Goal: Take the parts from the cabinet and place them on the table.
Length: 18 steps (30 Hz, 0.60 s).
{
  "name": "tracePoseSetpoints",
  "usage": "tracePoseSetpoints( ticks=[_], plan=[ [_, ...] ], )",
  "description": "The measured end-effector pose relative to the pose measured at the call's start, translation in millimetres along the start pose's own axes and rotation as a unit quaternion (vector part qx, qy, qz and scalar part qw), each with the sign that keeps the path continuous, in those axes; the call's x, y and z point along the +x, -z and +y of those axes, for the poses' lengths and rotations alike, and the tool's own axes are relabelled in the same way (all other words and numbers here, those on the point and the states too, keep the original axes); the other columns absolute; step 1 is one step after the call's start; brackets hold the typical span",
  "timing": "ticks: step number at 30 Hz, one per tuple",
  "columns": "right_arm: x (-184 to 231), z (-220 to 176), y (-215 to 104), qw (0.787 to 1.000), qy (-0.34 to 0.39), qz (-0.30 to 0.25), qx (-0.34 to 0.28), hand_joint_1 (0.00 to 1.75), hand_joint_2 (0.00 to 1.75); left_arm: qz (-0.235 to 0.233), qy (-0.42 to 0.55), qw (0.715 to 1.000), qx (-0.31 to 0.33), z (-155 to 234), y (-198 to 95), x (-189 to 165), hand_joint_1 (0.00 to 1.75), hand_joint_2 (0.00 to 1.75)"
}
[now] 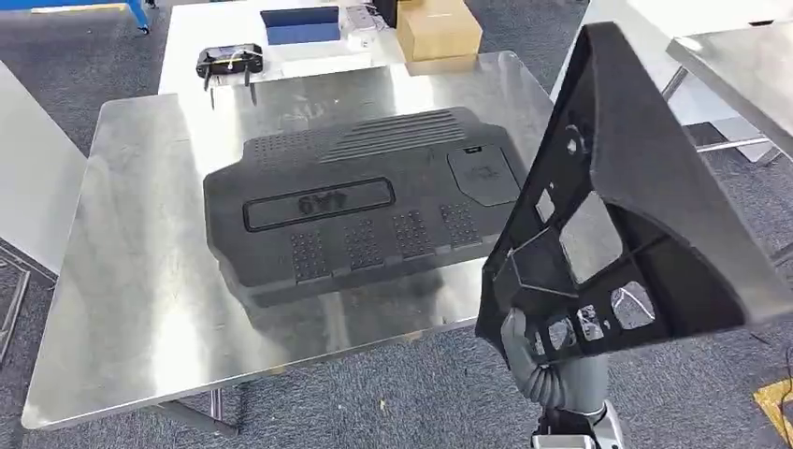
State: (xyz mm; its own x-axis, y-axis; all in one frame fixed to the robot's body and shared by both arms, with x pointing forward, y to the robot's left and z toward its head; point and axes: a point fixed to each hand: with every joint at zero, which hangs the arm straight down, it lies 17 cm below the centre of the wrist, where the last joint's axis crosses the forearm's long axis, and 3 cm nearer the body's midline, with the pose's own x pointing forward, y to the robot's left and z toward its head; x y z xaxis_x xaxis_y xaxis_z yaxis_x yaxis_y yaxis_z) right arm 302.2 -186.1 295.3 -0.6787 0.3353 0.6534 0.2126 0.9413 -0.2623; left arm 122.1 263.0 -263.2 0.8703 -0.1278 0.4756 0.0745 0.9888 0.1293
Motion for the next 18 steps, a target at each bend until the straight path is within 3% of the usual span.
tracePoseSetpoints(
  ticks=[18],
  plan=[
    [0.5, 21.6, 15.6, 0.997, -0.058, -0.03, 0.032, 1.75, 1.75, -0.004, 0.001, 1.0, -0.002, -2.2, 0.3, 2.9, 0.0, 1.75]
  ],
)
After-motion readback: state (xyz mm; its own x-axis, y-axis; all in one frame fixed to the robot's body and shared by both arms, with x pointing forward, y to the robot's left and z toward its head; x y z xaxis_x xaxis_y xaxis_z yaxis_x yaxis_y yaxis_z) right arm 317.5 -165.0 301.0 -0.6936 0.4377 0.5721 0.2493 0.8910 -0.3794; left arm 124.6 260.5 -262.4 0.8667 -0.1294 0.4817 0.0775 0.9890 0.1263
